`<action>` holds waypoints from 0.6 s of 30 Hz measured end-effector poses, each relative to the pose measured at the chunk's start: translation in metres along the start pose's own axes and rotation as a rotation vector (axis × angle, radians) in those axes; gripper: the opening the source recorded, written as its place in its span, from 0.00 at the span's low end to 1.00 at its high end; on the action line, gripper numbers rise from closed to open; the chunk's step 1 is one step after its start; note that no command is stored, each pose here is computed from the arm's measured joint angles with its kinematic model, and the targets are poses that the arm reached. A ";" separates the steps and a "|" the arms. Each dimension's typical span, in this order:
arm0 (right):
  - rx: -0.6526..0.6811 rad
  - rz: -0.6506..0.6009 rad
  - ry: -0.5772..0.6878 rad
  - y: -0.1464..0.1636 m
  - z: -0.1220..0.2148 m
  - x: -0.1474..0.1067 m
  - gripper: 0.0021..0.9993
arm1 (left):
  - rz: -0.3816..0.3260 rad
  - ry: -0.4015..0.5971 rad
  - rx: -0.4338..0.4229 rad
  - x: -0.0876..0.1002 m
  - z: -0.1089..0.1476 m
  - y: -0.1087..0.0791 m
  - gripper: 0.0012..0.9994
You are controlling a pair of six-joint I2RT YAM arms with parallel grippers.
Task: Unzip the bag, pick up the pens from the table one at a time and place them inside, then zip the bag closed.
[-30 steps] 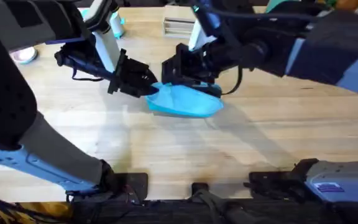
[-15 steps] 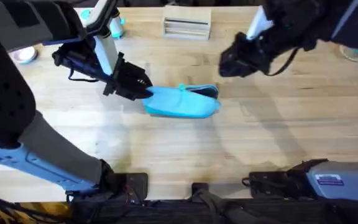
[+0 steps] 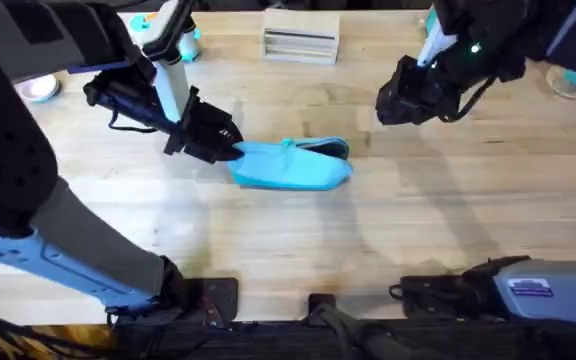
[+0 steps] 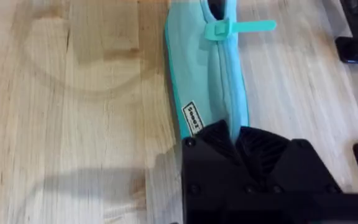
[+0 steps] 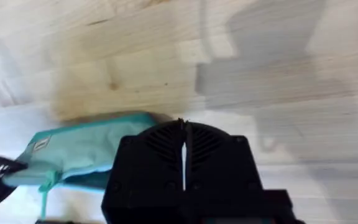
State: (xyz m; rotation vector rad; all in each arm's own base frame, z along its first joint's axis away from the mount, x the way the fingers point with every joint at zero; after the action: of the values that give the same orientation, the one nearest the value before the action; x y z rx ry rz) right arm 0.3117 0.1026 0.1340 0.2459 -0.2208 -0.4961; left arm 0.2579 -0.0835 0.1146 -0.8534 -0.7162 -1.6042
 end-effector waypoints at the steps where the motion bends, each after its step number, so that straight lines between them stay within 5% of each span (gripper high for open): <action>1: 0.006 0.000 0.006 0.001 0.000 -0.001 0.03 | 0.000 0.000 0.000 0.000 0.000 0.000 0.04; 8: 0.136 0.029 0.002 0.020 0.021 -0.005 0.07 | 0.000 0.000 0.000 0.000 0.000 0.000 0.04; 14: 0.291 0.110 -0.090 0.049 0.053 -0.002 0.39 | -0.005 0.004 0.002 -0.001 0.000 0.001 0.04; 18: 0.372 0.216 -0.113 0.072 0.065 -0.012 0.75 | -0.006 0.005 0.002 -0.001 0.000 0.001 0.04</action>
State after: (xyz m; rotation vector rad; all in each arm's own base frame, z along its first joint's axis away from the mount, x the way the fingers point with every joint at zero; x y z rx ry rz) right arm 0.3160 0.1584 0.2147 0.5514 -0.4458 -0.2509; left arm 0.2588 -0.0831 0.1138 -0.8464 -0.7174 -1.6096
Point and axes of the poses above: each hand's point on the last joint's axis, 136 mm out from that joint toward the fingers, its own z axis back along the fingers, its own y axis along the line the jaws close on, x = y × z, the point moved 1 cm from there along z, back along the fingers, and after that the axes turned 12 degrees about -z, right-handed, at the moved point
